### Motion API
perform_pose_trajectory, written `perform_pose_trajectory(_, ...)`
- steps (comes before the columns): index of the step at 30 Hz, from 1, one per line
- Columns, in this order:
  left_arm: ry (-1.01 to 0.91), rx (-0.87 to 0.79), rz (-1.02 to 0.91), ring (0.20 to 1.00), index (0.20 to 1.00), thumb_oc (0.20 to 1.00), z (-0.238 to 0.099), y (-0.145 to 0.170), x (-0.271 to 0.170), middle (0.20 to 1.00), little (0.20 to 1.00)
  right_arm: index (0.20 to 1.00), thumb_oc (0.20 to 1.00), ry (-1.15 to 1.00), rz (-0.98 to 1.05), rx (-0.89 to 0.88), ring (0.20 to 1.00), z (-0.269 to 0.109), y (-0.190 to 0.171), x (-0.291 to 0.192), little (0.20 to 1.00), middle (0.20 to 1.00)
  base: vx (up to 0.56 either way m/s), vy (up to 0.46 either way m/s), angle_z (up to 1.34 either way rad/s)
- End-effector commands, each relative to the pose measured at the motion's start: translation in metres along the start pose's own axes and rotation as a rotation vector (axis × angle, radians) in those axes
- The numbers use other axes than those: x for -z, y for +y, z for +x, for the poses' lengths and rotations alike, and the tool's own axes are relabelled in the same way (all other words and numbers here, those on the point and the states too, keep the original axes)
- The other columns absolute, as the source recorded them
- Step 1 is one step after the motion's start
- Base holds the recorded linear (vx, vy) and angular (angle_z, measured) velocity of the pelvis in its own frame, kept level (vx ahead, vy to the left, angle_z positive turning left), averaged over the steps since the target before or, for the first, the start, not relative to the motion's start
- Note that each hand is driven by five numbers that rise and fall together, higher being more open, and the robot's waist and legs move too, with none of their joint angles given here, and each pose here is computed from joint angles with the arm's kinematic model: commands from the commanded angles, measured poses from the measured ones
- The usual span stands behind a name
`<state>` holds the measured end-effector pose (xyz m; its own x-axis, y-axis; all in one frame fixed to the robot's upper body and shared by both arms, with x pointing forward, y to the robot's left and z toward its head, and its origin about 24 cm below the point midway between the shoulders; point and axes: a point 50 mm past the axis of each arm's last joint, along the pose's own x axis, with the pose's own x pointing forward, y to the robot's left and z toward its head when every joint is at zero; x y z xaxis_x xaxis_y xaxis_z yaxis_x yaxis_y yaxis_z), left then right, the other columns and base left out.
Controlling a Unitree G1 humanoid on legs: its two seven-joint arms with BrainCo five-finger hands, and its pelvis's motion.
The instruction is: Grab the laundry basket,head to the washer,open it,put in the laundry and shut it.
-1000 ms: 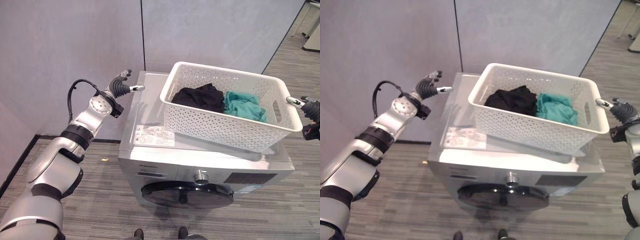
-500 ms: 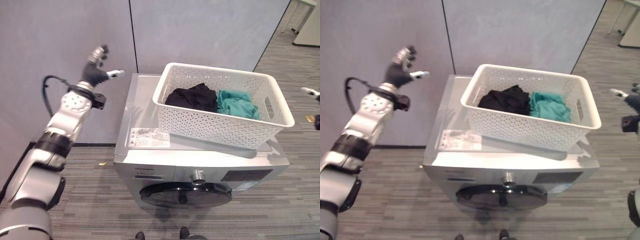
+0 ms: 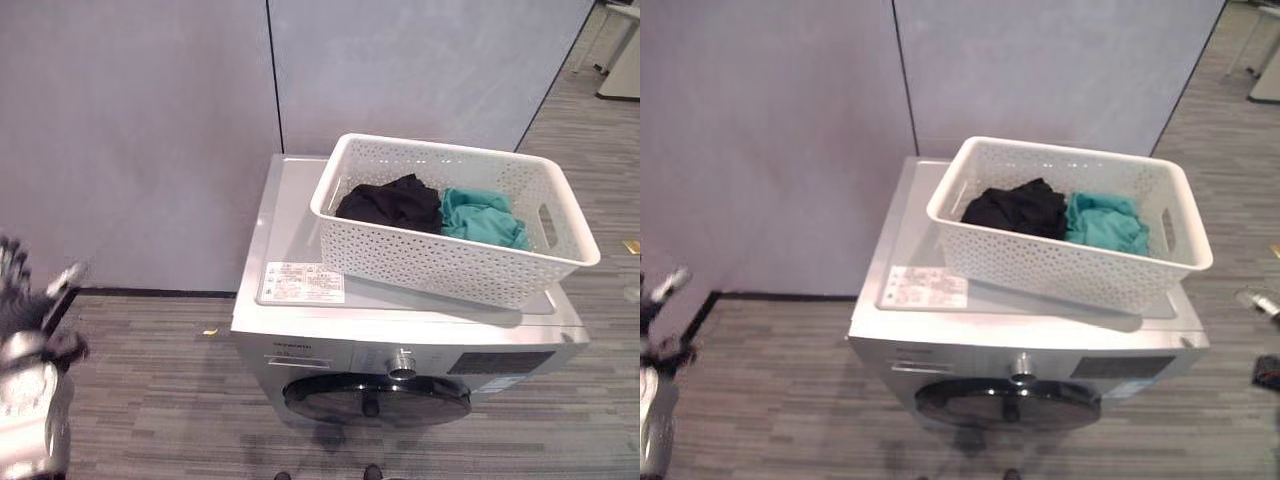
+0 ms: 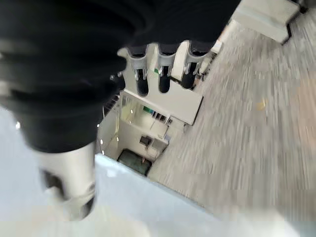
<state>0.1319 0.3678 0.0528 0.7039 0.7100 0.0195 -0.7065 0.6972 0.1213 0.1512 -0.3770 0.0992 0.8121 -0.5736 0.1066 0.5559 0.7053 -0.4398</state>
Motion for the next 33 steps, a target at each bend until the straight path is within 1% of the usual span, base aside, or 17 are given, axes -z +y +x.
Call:
perform_pose_trajectory(1, 0.059, -0.067, -0.059, 1.000, 1.000, 1.000, -0.006, 0.014, 0.022, 1.000, 1.000, 1.000, 1.000, -0.368, 0.003, 0.043, 1.000, 0.008, -0.012, -0.070, 1.000, 1.000, -0.24, -0.197, 0.07)
perform_pose_trajectory(3, 0.183, -0.078, -0.073, 1.000, 1.000, 1.000, -0.014, 0.011, 0.051, 1.000, 1.000, 1.000, 1.000, -0.435, 0.068, -0.020, 1.000, 0.003, 0.002, -0.082, 1.000, 1.000, -0.26, -0.183, 0.03)
perform_pose_trajectory(7, 0.412, 0.031, -0.048, 1.000, 1.000, 1.000, -0.022, -0.032, 0.101, 1.000, 1.000, 1.000, 1.000, -0.489, 0.176, -0.212, 1.000, -0.005, 0.043, -0.092, 1.000, 1.000, -0.36, -0.142, 0.34)
perform_pose_trajectory(8, 0.408, 0.031, -0.049, 1.000, 1.000, 1.000, -0.021, -0.033, 0.101, 1.000, 1.000, 1.000, 1.000, -0.491, 0.178, -0.210, 1.000, -0.005, 0.043, -0.092, 1.000, 1.000, -0.33, -0.148, 1.27)
perform_pose_trajectory(9, 0.538, 0.070, -0.086, 1.000, 1.000, 1.000, -0.036, -0.054, 0.124, 1.000, 1.000, 1.000, 1.000, -0.456, 0.219, -0.306, 1.000, -0.010, 0.065, -0.086, 1.000, 1.000, -0.25, -0.079, 1.11)
perform_pose_trajectory(10, 0.596, 0.088, -0.110, 1.000, 1.000, 1.000, -0.044, -0.063, 0.134, 1.000, 1.000, 1.000, 1.000, -0.432, 0.223, -0.366, 1.000, -0.013, 0.077, -0.083, 1.000, 1.000, -0.24, -0.081, 0.73)
perform_pose_trajectory(11, 0.596, 0.086, -0.113, 1.000, 1.000, 1.000, -0.044, -0.063, 0.135, 1.000, 1.000, 1.000, 1.000, -0.433, 0.222, -0.367, 1.000, -0.013, 0.077, -0.083, 1.000, 1.000, -0.18, 0.019, 0.30)
perform_pose_trajectory(13, 0.776, 0.163, -0.069, 1.000, 1.000, 1.000, -0.079, -0.077, 0.163, 1.000, 1.000, 1.000, 1.000, -0.346, 0.212, -0.505, 1.000, -0.025, 0.098, -0.068, 1.000, 1.000, -0.19, 0.086, 0.47)
perform_pose_trajectory(16, 0.873, 0.289, 0.025, 1.000, 1.000, 1.000, -0.099, -0.088, 0.177, 1.000, 1.000, 1.000, 1.000, -0.265, 0.185, -0.586, 1.000, -0.033, 0.106, -0.054, 1.000, 1.000, -0.20, 0.229, 0.49)
perform_pose_trajectory(21, 0.907, 0.390, 0.088, 1.000, 1.000, 1.000, -0.104, -0.105, 0.181, 1.000, 1.000, 1.000, 1.000, -0.208, 0.162, -0.518, 1.000, -0.036, 0.097, -0.043, 1.000, 1.000, -0.29, 0.281, 0.72)
perform_pose_trajectory(23, 0.848, 0.454, 0.152, 1.000, 1.000, 1.000, -0.095, -0.110, 0.175, 1.000, 1.000, 1.000, 1.000, -0.190, 0.101, -0.400, 1.000, -0.027, 0.087, -0.036, 1.000, 1.000, -0.49, 0.389, 0.69)
perform_pose_trajectory(25, 0.864, 0.423, 0.202, 1.000, 1.000, 1.000, -0.098, -0.091, 0.179, 1.000, 1.000, 1.000, 1.000, -0.253, 0.036, -0.194, 1.000, -0.011, 0.067, -0.046, 1.000, 1.000, -0.48, 0.322, -0.36)
perform_pose_trajectory(26, 0.885, 0.395, 0.208, 1.000, 1.000, 1.000, -0.100, -0.084, 0.182, 1.000, 1.000, 1.000, 1.000, -0.276, 0.044, -0.124, 1.000, -0.012, 0.058, -0.050, 1.000, 1.000, -0.38, 0.168, -0.84)
perform_pose_trajectory(27, 0.889, 0.372, 0.227, 1.000, 1.000, 1.000, -0.100, -0.074, 0.182, 1.000, 1.000, 1.000, 1.000, -0.262, -0.036, -0.069, 1.000, -0.017, 0.047, -0.045, 1.000, 1.000, -0.28, 0.077, -0.80)
perform_pose_trajectory(29, 0.881, 0.363, 0.255, 1.000, 1.000, 1.000, -0.098, -0.065, 0.181, 1.000, 1.000, 1.000, 1.000, -0.211, -0.124, -0.083, 1.000, -0.025, 0.044, -0.034, 1.000, 1.000, -0.17, 0.012, -0.29)
perform_pose_trajectory(32, 0.887, 0.359, 0.271, 1.000, 1.000, 1.000, -0.099, -0.059, 0.182, 1.000, 1.000, 1.000, 1.000, -0.138, -0.142, -0.156, 1.000, -0.034, 0.051, -0.018, 1.000, 1.000, -0.04, -0.050, 0.12)
perform_pose_trajectory(33, 0.874, 0.372, 0.282, 1.000, 1.000, 1.000, -0.097, -0.057, 0.181, 1.000, 1.000, 1.000, 1.000, -0.057, -0.274, -0.238, 1.000, -0.039, 0.057, 0.000, 1.000, 1.000, -0.03, -0.071, -0.07)
